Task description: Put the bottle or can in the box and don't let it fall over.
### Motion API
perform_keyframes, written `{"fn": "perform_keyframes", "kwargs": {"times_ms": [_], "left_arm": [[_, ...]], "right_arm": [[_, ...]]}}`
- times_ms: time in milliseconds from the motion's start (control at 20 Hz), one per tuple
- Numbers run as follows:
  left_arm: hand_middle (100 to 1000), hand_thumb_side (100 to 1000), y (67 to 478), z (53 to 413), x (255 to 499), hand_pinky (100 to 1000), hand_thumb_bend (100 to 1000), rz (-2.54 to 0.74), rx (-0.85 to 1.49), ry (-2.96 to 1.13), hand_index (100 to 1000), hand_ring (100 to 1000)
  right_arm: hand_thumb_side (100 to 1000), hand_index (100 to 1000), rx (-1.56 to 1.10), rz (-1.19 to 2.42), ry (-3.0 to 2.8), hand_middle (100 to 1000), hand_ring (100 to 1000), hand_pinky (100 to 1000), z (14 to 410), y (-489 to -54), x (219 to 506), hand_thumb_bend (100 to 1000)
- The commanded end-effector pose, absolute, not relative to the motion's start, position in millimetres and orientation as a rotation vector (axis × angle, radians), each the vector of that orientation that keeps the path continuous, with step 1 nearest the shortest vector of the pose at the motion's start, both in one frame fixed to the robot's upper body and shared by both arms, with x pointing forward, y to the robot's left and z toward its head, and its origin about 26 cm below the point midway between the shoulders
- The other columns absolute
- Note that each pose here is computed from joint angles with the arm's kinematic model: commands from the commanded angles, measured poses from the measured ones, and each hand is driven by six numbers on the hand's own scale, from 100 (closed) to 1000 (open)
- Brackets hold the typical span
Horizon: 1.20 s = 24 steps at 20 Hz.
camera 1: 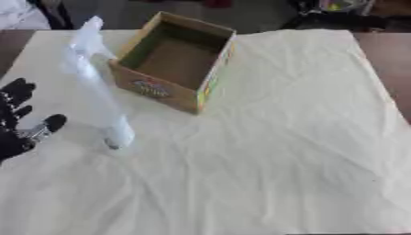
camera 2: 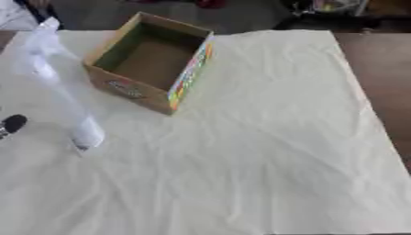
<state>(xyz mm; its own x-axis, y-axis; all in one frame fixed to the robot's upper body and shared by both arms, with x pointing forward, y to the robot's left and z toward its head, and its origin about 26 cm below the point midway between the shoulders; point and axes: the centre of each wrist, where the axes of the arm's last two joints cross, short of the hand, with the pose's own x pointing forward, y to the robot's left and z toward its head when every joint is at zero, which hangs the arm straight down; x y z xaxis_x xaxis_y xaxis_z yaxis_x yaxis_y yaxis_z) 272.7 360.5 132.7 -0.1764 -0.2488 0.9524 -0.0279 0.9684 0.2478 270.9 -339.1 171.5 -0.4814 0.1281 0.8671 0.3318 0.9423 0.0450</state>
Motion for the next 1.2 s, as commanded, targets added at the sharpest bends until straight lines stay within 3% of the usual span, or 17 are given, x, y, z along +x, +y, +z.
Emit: {"fn": "perform_keyframes", "kwargs": {"times_ms": [50,1200], "left_arm": [[1000,199,359,141,276,1000,694,-0.231,0.183,-1.750,819,1000],[1000,218,339,146,293,1000,718,-0.368,-0.022,-1.738,826,1000]], "right_arm": [[528,758,-0.322,-0.232,-2.104,959,1000,941,181,-339,270,100],[525,757,-0.310,-0.229,-2.097,960,1000,941,180,-336,271,100]]}}
